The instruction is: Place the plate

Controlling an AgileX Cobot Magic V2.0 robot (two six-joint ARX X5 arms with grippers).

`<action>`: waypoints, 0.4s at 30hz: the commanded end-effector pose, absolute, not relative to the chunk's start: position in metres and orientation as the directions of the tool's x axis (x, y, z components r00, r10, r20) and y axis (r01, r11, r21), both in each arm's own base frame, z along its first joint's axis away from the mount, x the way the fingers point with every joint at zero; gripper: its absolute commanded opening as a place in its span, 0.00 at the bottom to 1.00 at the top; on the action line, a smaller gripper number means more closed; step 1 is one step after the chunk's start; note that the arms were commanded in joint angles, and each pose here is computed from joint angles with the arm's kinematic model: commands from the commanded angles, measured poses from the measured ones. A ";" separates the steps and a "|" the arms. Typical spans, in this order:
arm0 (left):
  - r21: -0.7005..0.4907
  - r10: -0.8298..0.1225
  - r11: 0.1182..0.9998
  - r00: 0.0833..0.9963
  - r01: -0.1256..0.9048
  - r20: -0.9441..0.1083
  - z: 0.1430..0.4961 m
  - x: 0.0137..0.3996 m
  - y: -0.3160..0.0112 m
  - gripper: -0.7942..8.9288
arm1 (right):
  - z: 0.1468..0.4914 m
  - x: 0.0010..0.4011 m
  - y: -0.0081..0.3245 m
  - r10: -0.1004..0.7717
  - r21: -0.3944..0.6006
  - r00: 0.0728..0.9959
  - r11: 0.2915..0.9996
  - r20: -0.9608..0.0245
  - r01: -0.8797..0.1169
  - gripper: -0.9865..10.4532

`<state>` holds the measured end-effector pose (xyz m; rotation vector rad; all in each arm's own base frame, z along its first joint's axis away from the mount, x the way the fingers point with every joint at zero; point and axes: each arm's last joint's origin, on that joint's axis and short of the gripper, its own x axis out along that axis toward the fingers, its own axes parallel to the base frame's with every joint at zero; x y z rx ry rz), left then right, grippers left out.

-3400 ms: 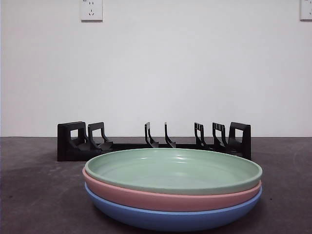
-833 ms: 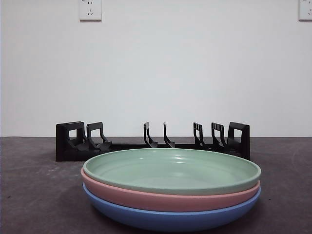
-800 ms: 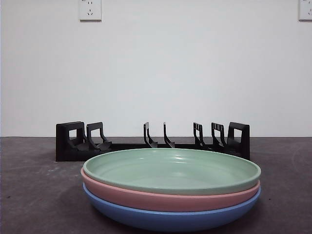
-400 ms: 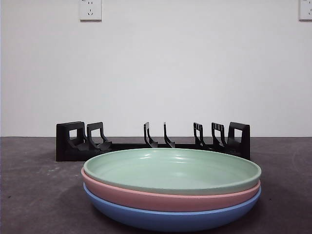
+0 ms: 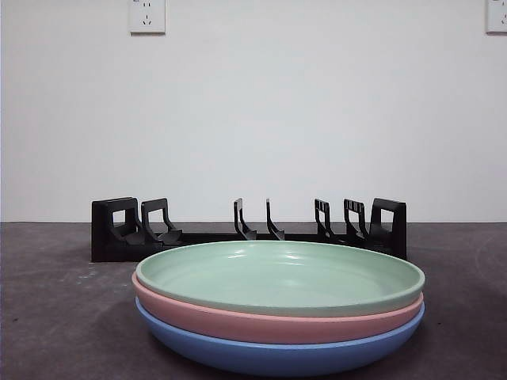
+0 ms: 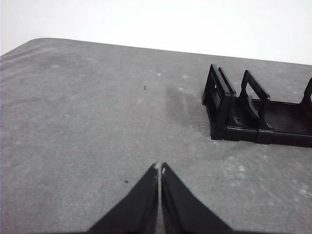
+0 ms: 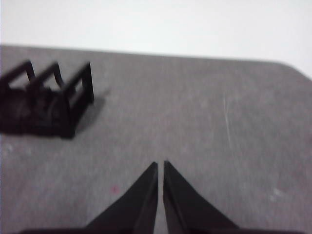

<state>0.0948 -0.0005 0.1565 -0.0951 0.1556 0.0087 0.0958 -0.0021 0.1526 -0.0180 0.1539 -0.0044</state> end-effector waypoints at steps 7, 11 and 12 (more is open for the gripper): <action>-0.087 0.005 0.996 0.984 -0.021 -0.179 0.149 0.096 0.000 0.09 | 0.150 0.096 -0.002 -0.003 -0.007 0.986 1.000 -0.168 0.002 0.10; -0.087 0.005 0.996 0.984 -0.021 -0.178 0.149 0.096 0.000 0.09 | 0.151 0.096 -0.002 -0.004 -0.007 0.987 1.000 -0.160 0.003 0.10; -0.087 0.005 0.996 0.984 -0.021 -0.179 0.149 0.096 0.000 0.09 | 0.151 0.096 -0.002 -0.004 -0.007 0.988 1.000 -0.156 0.003 0.10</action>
